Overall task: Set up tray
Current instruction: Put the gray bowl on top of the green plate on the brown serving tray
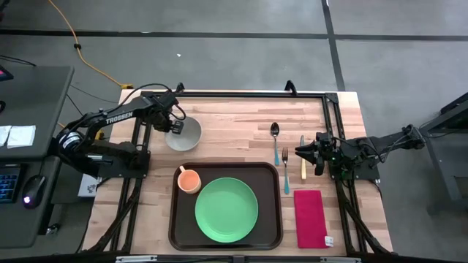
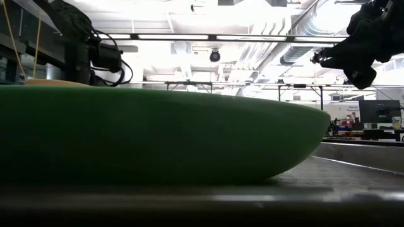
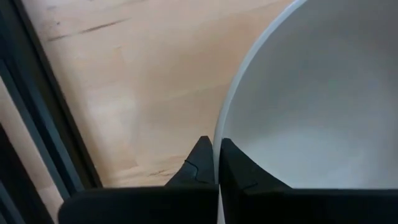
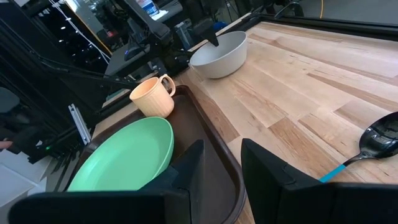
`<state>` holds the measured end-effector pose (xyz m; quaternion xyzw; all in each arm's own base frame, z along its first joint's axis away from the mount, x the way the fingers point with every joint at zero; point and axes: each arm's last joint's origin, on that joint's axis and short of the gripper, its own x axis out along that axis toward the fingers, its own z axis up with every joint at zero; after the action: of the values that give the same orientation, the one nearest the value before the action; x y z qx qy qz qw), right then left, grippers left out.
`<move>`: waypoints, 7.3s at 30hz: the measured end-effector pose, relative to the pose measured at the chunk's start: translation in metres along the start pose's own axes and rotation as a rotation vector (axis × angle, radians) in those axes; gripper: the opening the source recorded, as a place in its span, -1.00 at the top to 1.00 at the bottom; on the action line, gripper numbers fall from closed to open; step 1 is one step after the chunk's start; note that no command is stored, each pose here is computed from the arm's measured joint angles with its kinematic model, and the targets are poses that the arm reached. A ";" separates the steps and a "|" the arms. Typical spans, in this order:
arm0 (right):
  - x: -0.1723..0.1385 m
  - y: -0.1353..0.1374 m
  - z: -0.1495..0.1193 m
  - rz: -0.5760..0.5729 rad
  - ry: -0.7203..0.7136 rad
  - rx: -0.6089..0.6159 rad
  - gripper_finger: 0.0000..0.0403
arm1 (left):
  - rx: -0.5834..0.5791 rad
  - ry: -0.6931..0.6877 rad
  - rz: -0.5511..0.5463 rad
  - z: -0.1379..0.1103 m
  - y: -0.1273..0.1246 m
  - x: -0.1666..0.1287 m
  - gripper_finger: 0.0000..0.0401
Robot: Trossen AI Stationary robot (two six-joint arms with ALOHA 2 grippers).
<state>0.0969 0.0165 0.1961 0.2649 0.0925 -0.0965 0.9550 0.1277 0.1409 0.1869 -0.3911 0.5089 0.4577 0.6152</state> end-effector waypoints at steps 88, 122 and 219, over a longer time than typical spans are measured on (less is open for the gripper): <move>0.000 0.000 0.000 0.000 0.000 0.000 0.59 | 0.338 -0.115 -0.401 0.021 -0.059 -0.108 0.91; 0.000 0.000 0.000 -0.001 0.000 0.000 0.59 | 0.437 -0.078 -0.475 -0.003 -0.088 -0.113 0.91; 0.000 0.000 0.000 0.003 0.002 0.001 0.59 | 0.724 -0.055 -0.539 -0.071 -0.174 -0.169 0.91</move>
<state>0.0969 0.0166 0.1961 0.2655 0.0929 -0.0950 0.9549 0.2653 -0.0026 0.3436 -0.2569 0.4999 0.0837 0.8229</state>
